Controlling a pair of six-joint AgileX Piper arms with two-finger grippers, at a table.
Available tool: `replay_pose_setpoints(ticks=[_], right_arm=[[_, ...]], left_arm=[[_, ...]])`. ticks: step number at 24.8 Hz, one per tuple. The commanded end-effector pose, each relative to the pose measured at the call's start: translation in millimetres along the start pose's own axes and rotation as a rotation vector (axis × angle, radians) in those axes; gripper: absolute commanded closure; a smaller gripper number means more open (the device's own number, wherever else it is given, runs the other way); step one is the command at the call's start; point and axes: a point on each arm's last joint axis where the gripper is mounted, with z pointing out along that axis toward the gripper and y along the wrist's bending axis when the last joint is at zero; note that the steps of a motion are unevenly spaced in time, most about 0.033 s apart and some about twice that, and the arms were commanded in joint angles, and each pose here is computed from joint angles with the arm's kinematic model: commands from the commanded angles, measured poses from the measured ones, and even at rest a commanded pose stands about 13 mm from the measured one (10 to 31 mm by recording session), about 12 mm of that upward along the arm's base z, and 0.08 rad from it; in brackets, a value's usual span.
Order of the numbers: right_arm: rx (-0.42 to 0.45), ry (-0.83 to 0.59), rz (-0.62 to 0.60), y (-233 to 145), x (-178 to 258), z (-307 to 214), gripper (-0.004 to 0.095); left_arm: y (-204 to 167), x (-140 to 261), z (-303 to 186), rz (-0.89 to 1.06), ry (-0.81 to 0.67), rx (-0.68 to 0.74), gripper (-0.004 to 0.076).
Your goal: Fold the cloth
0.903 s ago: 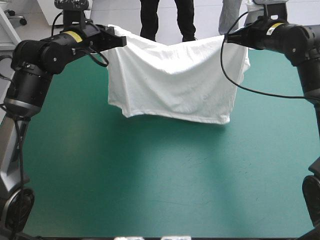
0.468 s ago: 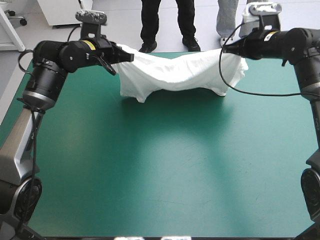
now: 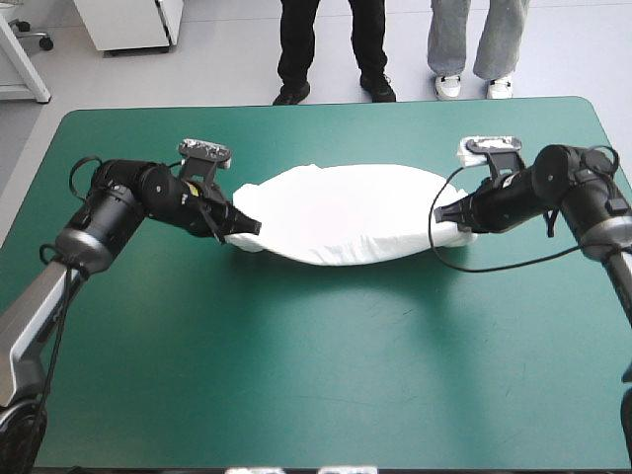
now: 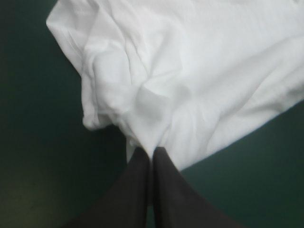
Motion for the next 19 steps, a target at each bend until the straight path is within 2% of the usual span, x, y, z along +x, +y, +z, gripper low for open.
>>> replay_pose_setpoints(ticks=[1,12,19], right_arm=[[-0.006,-0.036,-0.052,14,19,-14,0.0925],[-0.030,0.233,-0.061,19,96,15,0.0925],[-0.017,0.285,-0.048,14,133,24,0.0925]], left_arm=[[-12,20,-17,0.025,-0.026,0.025,0.0733],[-27,108,10,0.034,0.256,0.063,0.0733],[-25,135,18,0.020,0.327,0.066,0.0733]])
